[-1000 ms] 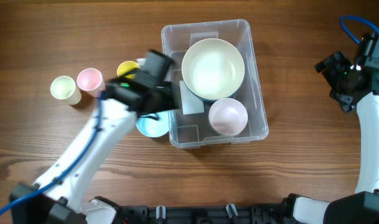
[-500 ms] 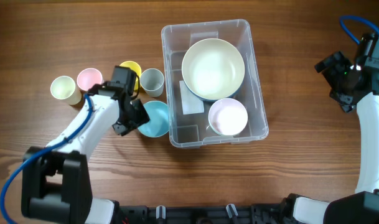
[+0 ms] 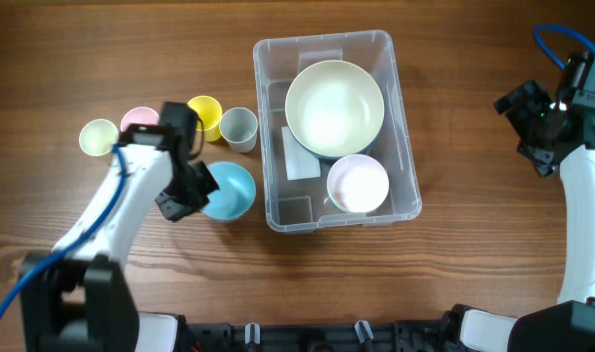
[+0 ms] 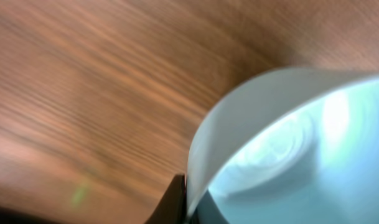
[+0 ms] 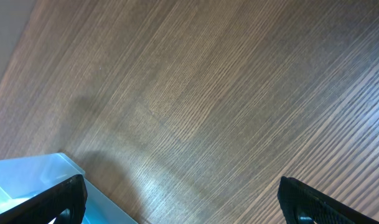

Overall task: Pack container
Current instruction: 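Carry the light blue bowl into the container and release it, then move the left gripper to the cream cup and grasp it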

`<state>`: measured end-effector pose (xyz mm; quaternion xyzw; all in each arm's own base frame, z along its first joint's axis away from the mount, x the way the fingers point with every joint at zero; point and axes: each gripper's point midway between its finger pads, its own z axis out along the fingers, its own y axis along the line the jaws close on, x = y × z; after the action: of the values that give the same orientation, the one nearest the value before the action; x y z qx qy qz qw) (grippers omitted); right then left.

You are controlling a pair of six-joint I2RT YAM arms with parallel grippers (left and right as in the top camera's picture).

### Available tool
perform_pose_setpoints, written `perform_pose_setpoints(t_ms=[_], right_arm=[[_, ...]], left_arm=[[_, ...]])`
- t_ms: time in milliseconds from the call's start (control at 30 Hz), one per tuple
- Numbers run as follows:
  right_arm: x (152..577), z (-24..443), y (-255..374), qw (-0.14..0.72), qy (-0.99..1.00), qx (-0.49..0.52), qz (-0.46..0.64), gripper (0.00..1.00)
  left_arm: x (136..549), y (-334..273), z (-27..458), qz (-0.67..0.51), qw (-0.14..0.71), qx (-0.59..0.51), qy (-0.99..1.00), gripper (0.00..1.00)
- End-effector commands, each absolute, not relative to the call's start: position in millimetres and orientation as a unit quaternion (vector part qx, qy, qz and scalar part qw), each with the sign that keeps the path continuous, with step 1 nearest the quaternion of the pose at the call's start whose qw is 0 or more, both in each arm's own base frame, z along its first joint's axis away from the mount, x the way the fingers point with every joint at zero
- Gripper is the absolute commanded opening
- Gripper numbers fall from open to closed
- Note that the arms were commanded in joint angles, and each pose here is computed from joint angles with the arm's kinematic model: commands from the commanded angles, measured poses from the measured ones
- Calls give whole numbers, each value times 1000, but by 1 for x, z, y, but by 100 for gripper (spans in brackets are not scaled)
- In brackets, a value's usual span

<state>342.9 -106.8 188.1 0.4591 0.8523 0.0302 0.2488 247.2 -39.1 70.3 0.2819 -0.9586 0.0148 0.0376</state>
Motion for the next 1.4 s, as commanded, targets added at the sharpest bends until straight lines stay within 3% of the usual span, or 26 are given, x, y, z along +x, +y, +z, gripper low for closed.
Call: perform_pose_setpoints(t_ms=[0,133,267,433,533,667,800,833,967,1100,1233,1367], right_arm=[[346,190,-108,251,848,465,33,100],[346,190,-108,251,848,466,33,100],[346,190,-108,251,848,466,33,100],[346,190,-108,251,848,465,33,100],[346,190,-108,251,848,466,33,100],[346,190,-108,251,848,466,33,99],[346,190,-108,251,848,466,33,100],[346,190,-108,251,848,466,33,100],[346,190,-108,251,848,466,33,100],[346,190,-108,251,848,466,33,100],[346,190,-108,251,848,466,33,100],[346,190,-108,251,848,466,33,100]], left_arm=[[279,-32,160,54,-93,295,-949,4],[302,-75,228,142,-199,229,-942,4],[313,-161,240,201,-238,105,-944,4],[303,-243,180,190,-171,11,-967,4],[293,-269,119,148,-106,-18,-983,4],[286,-297,73,155,-59,-64,-984,6],[288,-303,75,166,-59,-69,-982,23],[291,-298,84,166,-62,-64,-982,35],[314,-253,137,136,-100,-14,-986,51],[339,-166,187,92,-155,82,-980,70],[352,-43,208,46,-179,238,-953,78],[345,69,191,19,-149,407,-901,79]])
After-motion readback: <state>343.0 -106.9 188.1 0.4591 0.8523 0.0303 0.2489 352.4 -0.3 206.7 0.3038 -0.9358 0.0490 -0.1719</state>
